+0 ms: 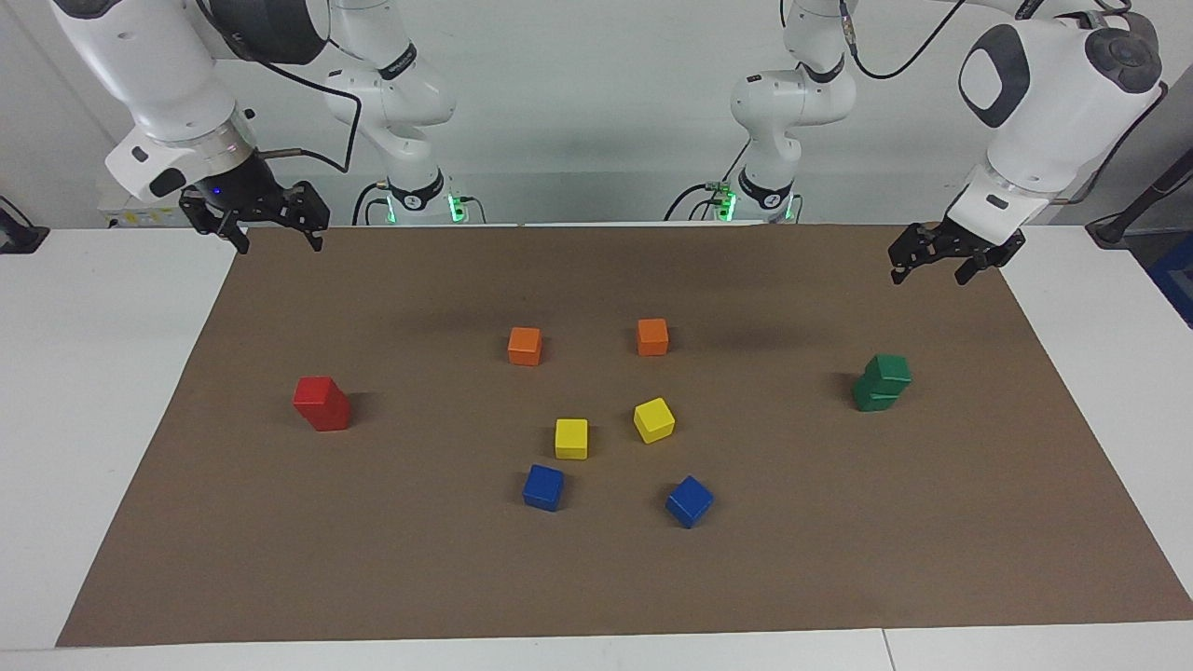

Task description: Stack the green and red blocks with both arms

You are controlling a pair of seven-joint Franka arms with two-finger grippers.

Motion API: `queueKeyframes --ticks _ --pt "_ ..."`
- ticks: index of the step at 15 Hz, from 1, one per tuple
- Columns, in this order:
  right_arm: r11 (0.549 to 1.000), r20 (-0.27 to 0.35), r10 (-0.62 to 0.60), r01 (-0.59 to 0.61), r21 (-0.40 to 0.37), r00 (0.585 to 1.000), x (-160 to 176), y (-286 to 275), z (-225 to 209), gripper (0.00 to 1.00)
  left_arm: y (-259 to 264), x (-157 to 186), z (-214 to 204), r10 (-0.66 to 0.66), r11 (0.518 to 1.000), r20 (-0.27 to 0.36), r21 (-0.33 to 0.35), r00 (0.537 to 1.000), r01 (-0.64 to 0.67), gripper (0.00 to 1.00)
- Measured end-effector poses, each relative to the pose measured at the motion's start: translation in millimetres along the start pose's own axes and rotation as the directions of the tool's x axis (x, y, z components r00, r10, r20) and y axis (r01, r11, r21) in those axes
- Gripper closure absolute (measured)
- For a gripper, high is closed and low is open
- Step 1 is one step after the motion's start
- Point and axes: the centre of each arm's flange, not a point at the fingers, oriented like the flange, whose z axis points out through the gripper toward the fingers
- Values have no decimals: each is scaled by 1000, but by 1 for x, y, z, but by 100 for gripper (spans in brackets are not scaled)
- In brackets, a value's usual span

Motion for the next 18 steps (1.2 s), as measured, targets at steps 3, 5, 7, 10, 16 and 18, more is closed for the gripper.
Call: queueKeyframes --ticks 3,5,7,10,16,18 --pt "1000 1 4 -4 1 1000 0 2 0 0 0 0 0 0 1000 0 0 1000 0 0" --pt "1000 1 6 -6 1 1000 0 3 0 0 0 0 0 0 1000 0 0 1000 0 0" --pt "1000 1 6 -6 1 1000 0 3 0 0 0 0 0 0 1000 0 0 1000 0 0" --pt "1000 1 7 -7 1 1000 0 4 1 0 0 0 0 0 1000 0 0 1000 0 0" --pt "1000 2 11 -11 -3 1000 0 6 1 0 0 0 0 0 1000 0 0 1000 0 0" --pt "1000 2 12 -12 -5 1000 0 7 1 0 0 0 0 0 1000 0 0 1000 0 0"
